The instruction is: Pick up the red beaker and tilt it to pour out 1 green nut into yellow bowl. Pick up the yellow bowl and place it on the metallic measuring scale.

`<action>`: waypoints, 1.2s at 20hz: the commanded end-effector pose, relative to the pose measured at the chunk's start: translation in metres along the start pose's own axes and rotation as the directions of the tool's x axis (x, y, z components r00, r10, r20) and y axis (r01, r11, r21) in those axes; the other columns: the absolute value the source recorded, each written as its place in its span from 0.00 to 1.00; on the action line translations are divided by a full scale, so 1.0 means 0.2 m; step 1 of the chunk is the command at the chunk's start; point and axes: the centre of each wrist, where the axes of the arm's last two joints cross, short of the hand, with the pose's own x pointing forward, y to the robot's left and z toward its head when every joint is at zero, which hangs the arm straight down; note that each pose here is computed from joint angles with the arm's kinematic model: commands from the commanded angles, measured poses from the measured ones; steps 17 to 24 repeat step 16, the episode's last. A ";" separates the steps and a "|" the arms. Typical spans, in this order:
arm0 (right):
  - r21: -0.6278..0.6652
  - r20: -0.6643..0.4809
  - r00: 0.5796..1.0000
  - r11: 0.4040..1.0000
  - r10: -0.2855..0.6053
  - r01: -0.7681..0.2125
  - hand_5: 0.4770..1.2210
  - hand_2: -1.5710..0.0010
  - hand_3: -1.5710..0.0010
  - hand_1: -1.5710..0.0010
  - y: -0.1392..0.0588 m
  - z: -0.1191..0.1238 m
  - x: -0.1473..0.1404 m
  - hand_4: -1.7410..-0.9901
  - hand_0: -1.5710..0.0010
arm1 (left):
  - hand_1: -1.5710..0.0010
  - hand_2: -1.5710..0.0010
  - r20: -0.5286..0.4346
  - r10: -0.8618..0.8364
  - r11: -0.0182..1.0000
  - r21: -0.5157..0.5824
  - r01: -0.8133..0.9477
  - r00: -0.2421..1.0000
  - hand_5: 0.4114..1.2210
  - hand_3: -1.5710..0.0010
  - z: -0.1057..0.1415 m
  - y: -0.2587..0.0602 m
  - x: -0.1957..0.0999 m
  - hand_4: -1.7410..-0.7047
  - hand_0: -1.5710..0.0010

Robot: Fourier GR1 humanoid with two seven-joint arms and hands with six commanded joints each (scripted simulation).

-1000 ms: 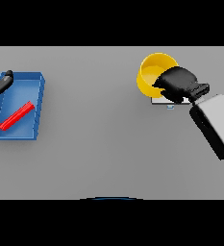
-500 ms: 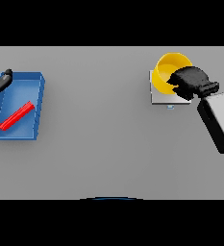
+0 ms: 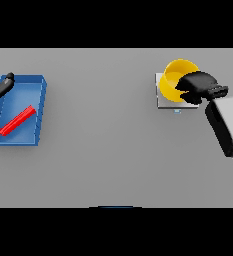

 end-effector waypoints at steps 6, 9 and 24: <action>0.032 -0.025 0.999 0.999 -0.033 0.034 0.61 0.56 0.61 0.63 0.00 0.00 -0.01 0.27 0.76 | 1.00 1.00 -0.004 -0.006 1.000 -0.003 0.006 1.000 0.38 1.00 -0.02 0.00 0.00 0.98 1.00; 0.039 0.004 1.000 0.999 0.004 -0.004 0.51 0.72 0.69 0.81 0.00 0.00 -0.01 0.34 0.88 | 1.00 1.00 0.000 -0.002 1.000 -0.005 0.002 1.000 0.36 1.00 -0.02 -0.01 -0.01 0.98 1.00; 0.077 -0.035 0.999 0.997 -0.005 0.007 0.38 0.93 0.83 0.96 0.01 0.00 0.00 0.44 0.97 | 1.00 1.00 0.011 0.004 1.000 -0.002 -0.004 1.000 0.35 1.00 -0.02 -0.01 0.01 0.99 1.00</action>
